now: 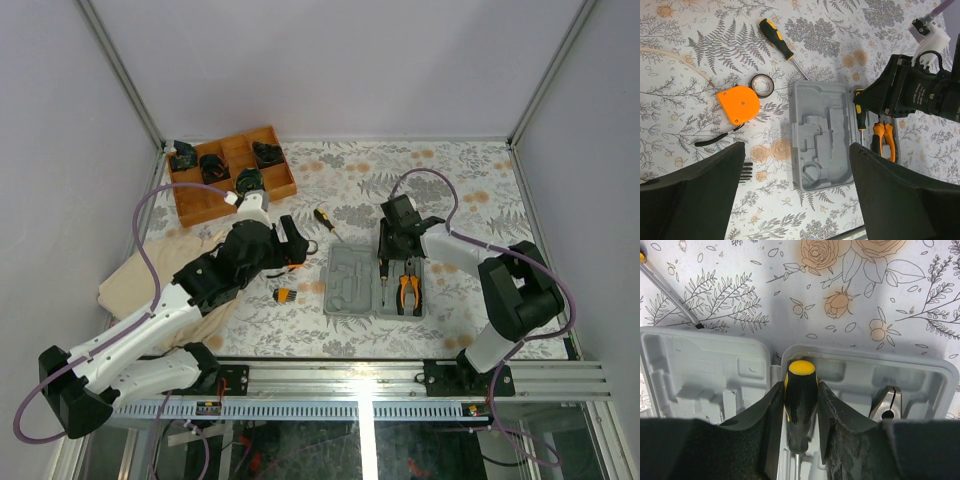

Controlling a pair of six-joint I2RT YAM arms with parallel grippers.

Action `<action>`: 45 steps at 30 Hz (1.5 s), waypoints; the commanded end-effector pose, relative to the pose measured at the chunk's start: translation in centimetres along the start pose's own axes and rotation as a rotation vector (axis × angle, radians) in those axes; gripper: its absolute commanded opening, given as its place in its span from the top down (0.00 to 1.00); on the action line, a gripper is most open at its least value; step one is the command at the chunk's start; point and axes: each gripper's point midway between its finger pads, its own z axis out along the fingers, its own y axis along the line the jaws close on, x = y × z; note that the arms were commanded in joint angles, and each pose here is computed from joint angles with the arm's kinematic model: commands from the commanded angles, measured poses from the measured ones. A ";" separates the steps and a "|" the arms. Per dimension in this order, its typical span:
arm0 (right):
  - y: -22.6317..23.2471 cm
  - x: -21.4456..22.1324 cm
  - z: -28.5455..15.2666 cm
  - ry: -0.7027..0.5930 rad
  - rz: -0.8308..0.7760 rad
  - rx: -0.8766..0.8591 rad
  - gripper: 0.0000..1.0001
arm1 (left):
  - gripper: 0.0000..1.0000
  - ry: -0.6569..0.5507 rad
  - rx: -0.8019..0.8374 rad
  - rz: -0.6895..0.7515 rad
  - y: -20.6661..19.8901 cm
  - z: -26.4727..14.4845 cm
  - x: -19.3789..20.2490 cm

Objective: Sort the tools into containers
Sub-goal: Place the screwdriver in the storage box.

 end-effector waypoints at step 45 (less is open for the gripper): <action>-0.1 2.2 -3.3 0.030 0.022 -0.081 0.81 | 0.15 -0.090 -0.056 -0.053 1.3 -0.2 -1.5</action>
